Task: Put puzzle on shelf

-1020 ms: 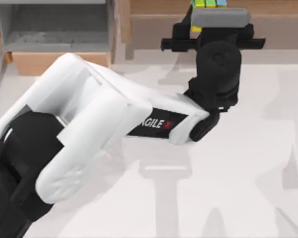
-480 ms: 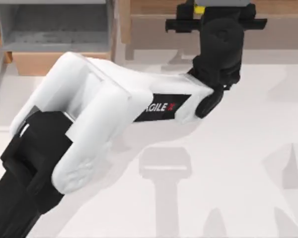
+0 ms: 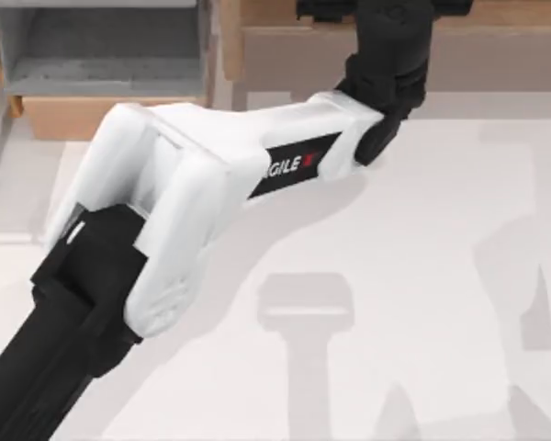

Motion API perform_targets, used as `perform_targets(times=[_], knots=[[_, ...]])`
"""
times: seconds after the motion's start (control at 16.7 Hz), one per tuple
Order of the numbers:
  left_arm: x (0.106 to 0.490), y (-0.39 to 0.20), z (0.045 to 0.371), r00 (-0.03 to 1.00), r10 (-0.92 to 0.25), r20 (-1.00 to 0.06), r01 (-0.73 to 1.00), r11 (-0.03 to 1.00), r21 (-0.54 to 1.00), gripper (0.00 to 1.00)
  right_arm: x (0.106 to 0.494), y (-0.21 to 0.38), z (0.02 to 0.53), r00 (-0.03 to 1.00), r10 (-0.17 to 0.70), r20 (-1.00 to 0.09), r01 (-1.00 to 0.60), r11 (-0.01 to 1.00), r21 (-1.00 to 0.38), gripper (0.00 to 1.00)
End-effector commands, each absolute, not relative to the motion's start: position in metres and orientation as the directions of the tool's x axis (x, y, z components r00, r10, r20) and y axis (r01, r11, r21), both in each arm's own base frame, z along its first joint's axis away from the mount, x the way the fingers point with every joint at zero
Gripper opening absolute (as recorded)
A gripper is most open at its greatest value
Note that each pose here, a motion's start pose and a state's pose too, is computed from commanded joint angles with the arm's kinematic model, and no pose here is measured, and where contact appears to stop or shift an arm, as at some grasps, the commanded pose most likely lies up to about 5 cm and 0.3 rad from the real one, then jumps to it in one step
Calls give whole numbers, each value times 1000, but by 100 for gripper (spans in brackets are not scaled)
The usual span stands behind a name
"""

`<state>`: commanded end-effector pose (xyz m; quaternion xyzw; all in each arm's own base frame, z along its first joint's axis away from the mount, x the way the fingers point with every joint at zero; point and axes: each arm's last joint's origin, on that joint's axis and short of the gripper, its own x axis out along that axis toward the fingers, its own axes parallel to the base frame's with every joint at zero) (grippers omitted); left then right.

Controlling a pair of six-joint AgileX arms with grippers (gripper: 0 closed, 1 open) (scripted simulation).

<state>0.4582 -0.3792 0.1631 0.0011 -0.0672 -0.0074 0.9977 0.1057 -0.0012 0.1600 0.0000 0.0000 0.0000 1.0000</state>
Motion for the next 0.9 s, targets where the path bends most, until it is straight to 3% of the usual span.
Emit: perform_targets(times=[0.24,0.9], knots=[[458,-379,163,991,-15,134,15,1000,3,0,106,-1,160,1000,0,0,0,1000,0,100],[458,-379,163,991,-15,134,15,1000,3,83,106,-1,160,1000,0,0,0,1000,0,100]])
